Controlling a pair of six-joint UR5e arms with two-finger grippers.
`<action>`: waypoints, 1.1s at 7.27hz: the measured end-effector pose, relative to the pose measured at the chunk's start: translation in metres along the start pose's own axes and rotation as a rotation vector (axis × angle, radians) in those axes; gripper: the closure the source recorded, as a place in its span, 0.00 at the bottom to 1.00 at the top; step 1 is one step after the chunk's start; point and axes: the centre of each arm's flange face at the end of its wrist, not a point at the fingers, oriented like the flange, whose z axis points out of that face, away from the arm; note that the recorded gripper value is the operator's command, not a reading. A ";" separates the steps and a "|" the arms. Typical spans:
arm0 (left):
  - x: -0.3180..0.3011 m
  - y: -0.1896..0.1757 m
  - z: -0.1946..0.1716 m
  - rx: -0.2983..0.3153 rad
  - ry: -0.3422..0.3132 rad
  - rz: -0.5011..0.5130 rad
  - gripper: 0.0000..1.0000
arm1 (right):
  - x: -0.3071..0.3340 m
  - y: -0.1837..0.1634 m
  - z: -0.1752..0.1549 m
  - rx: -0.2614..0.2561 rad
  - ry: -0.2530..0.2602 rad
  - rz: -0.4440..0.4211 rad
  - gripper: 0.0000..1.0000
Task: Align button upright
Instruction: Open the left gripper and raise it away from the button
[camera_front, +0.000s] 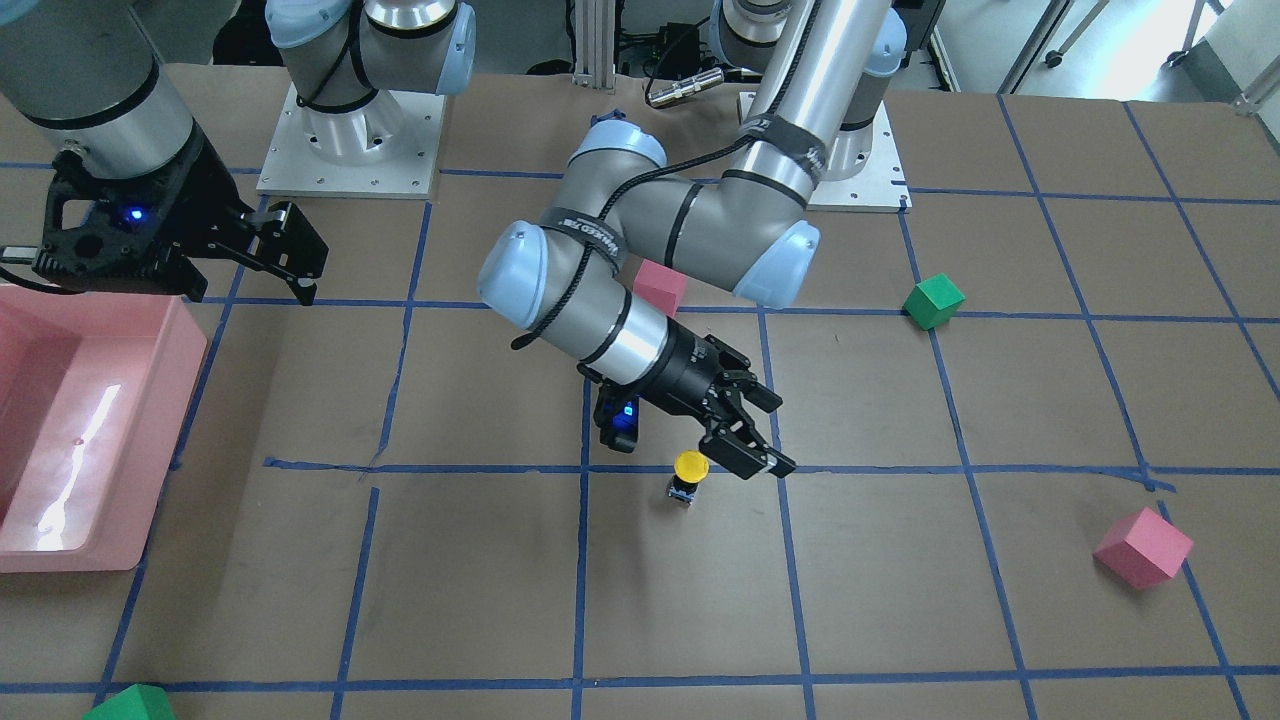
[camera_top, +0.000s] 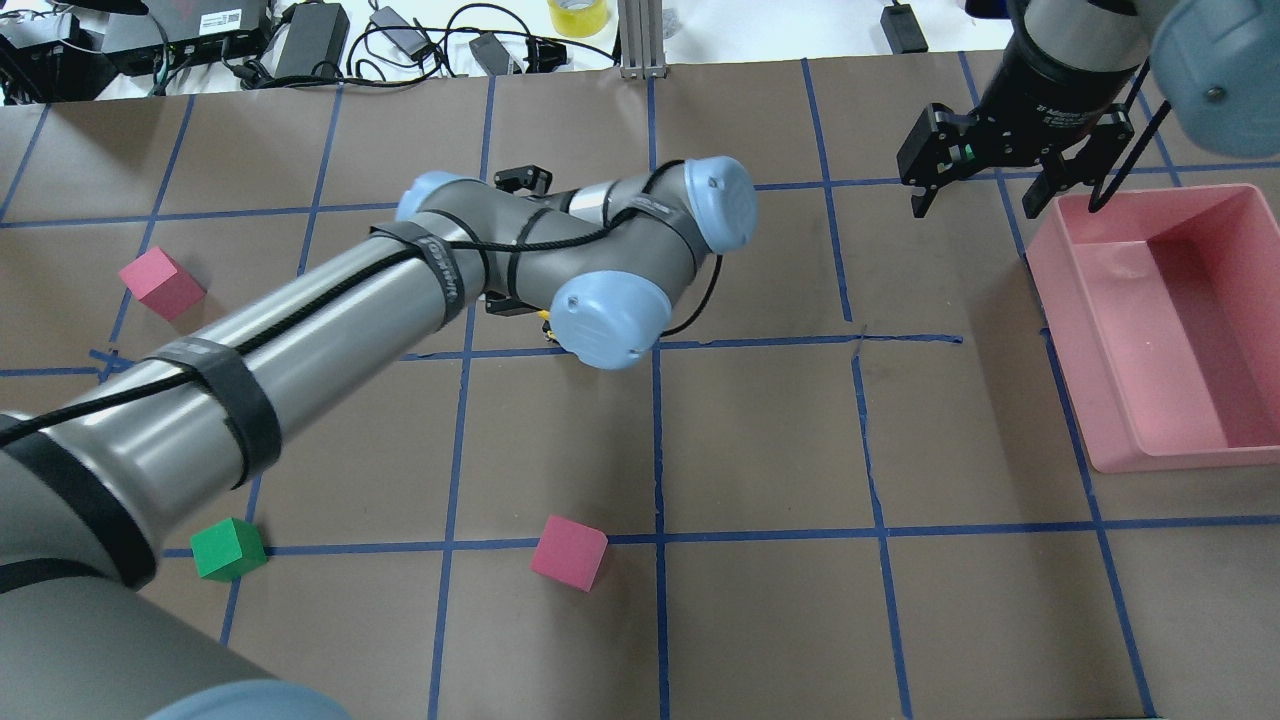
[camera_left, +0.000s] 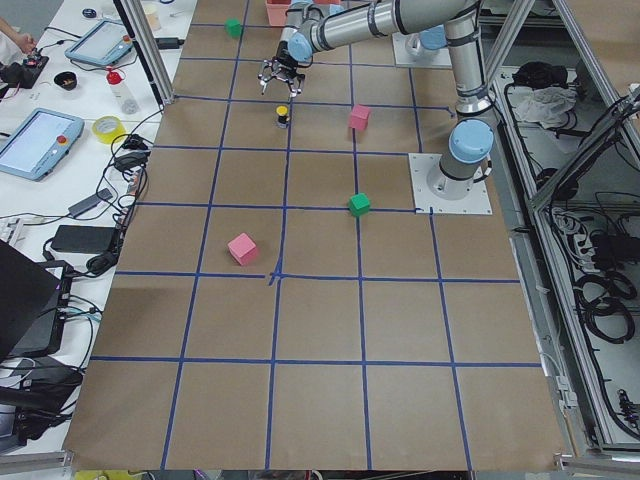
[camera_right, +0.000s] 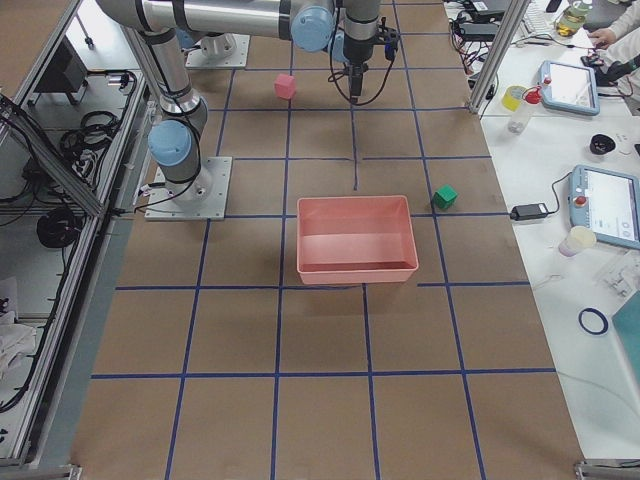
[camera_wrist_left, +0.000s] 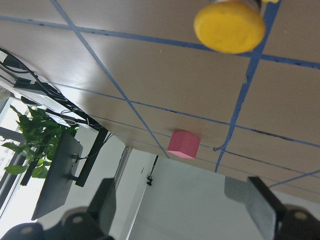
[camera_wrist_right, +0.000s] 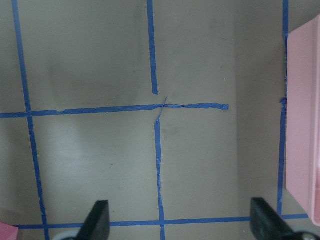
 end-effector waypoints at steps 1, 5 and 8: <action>-0.023 0.039 0.011 0.092 0.065 -0.104 0.08 | 0.000 0.000 -0.001 -0.002 0.006 -0.008 0.00; -0.052 0.167 -0.011 0.412 0.214 -0.542 0.00 | -0.005 0.003 -0.013 0.002 0.007 -0.010 0.00; -0.030 0.208 -0.044 0.468 0.445 -0.979 0.00 | -0.003 0.005 -0.011 -0.032 0.003 -0.014 0.00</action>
